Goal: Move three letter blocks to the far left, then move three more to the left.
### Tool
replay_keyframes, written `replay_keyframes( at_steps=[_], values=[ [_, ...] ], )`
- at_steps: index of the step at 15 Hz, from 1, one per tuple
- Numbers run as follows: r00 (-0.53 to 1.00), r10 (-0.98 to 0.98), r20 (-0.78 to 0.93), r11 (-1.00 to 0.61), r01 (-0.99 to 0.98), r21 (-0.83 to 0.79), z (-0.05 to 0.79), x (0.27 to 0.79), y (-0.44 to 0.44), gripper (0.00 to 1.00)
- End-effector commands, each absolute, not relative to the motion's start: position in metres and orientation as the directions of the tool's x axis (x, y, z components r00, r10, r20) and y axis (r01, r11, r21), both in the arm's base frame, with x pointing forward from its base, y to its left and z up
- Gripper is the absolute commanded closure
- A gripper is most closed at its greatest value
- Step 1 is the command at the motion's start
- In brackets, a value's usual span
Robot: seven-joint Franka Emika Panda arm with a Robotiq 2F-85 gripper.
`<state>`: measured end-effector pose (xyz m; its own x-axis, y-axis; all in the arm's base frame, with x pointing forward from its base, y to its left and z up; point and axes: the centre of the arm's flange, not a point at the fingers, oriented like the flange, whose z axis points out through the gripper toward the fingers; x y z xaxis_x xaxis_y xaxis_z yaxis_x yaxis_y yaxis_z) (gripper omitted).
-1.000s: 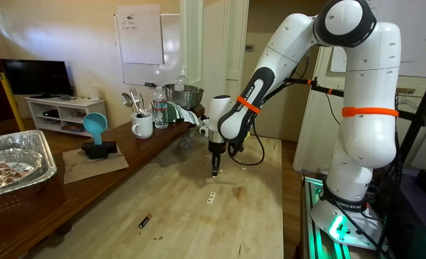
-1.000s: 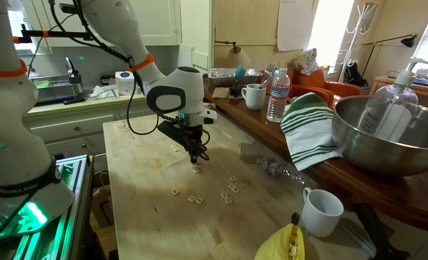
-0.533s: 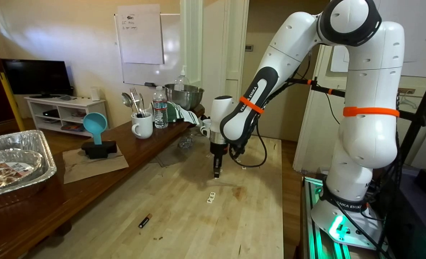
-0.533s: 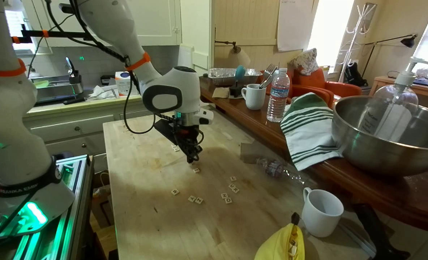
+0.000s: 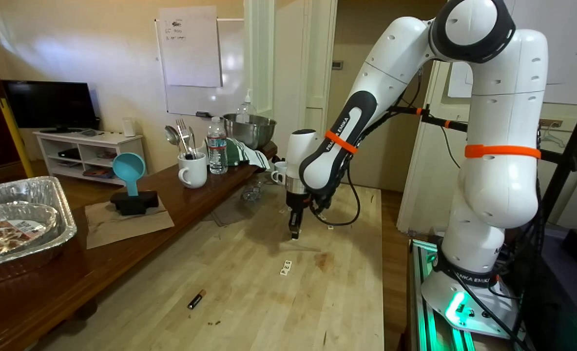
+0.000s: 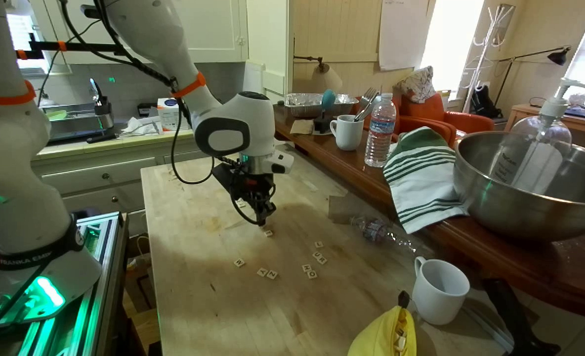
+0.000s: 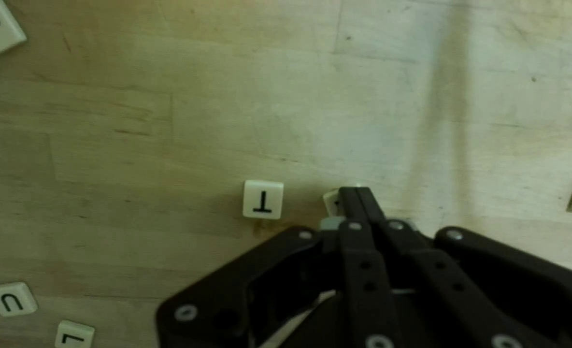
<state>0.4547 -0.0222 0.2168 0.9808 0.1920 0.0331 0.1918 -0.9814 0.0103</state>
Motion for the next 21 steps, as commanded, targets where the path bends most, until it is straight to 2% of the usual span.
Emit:
replay_keyframes(
  at_steps=[1,9,21],
  values=[
    [0.986,0.162,0.031,-0.987,0.162,0.005,0.223,0.455,-0.023,1.0],
    [0.984,0.118,0.134,-0.993,0.121,-0.016,0.272,0.475,-0.031,1.0],
    [0.974,0.023,0.224,-0.998,0.011,0.056,0.292,0.516,-0.152,1.0]
  ],
)
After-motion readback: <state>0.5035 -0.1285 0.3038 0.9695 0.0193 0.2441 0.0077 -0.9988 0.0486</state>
